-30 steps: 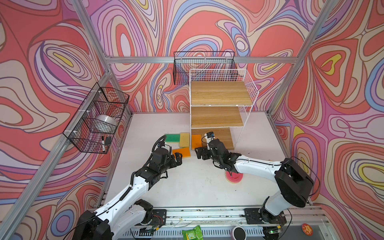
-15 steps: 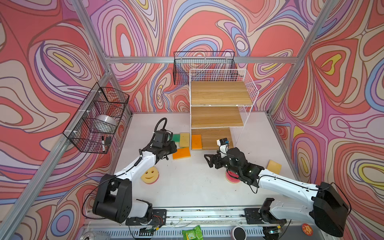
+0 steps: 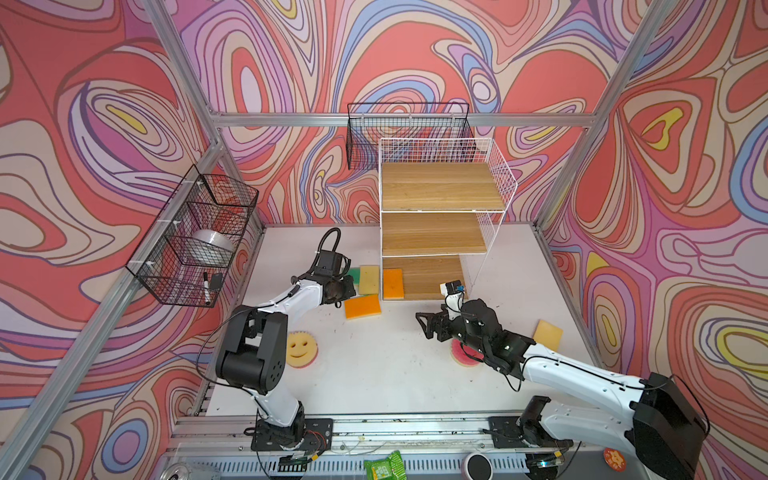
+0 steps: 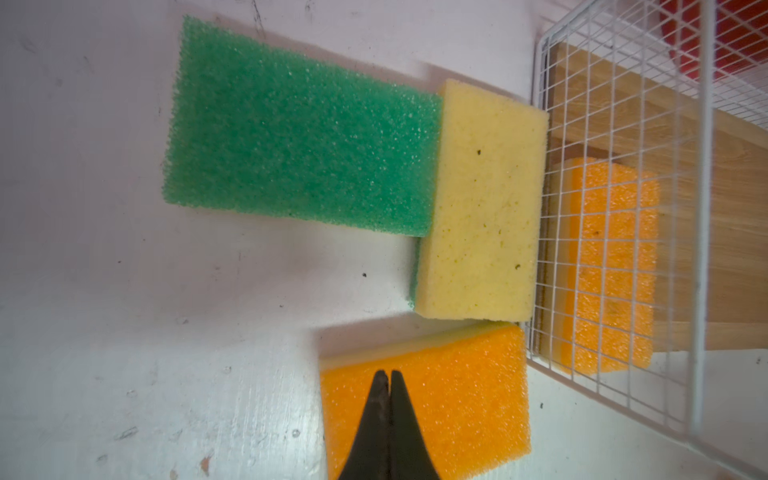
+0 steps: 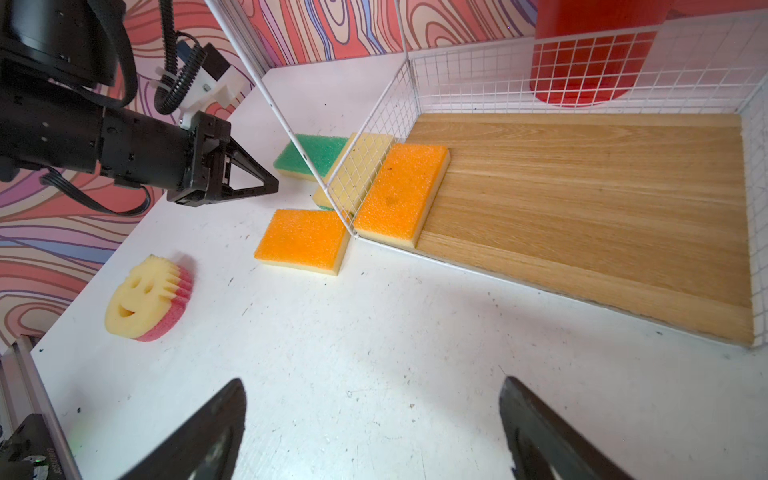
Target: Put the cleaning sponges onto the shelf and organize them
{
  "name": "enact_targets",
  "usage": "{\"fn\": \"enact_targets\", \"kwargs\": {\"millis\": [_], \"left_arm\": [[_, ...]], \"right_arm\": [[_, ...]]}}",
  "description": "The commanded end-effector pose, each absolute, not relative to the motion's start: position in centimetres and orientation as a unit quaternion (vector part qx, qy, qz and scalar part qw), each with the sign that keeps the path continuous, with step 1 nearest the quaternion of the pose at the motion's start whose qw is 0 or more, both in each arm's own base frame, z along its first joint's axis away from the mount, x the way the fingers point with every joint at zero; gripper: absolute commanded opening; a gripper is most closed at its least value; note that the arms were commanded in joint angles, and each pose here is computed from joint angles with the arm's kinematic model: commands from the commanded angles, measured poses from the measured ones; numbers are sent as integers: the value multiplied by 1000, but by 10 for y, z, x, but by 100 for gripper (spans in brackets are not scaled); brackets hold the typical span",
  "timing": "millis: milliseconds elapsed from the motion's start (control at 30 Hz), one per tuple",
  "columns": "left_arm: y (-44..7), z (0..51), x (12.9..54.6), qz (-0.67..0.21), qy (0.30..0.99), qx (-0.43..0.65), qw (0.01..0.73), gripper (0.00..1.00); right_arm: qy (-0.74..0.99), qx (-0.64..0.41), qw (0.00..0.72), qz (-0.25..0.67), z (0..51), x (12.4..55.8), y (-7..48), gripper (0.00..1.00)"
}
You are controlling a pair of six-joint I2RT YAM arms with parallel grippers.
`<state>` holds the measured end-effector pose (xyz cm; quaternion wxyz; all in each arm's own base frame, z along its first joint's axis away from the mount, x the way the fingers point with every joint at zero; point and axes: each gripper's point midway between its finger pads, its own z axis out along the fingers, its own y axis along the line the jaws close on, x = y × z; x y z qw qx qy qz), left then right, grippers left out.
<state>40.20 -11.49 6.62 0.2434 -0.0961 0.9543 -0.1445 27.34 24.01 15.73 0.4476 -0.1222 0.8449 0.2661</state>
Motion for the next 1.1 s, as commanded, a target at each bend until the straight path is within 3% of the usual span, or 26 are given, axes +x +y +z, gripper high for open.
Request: {"fn": "enact_targets", "kwargs": {"millis": [0,600,1067], "left_arm": [[-110,55,405,-125,962,-86,228,5],[-117,35,392,-126,970,-80,194,4],[-138,47,341,-147,967,-68,197,3]], "right_arm": [[845,-125,444,271,153,274,240,98],[848,-119,434,281,148,275,238,98],[846,-112,434,289,155,267,233,98]]}}
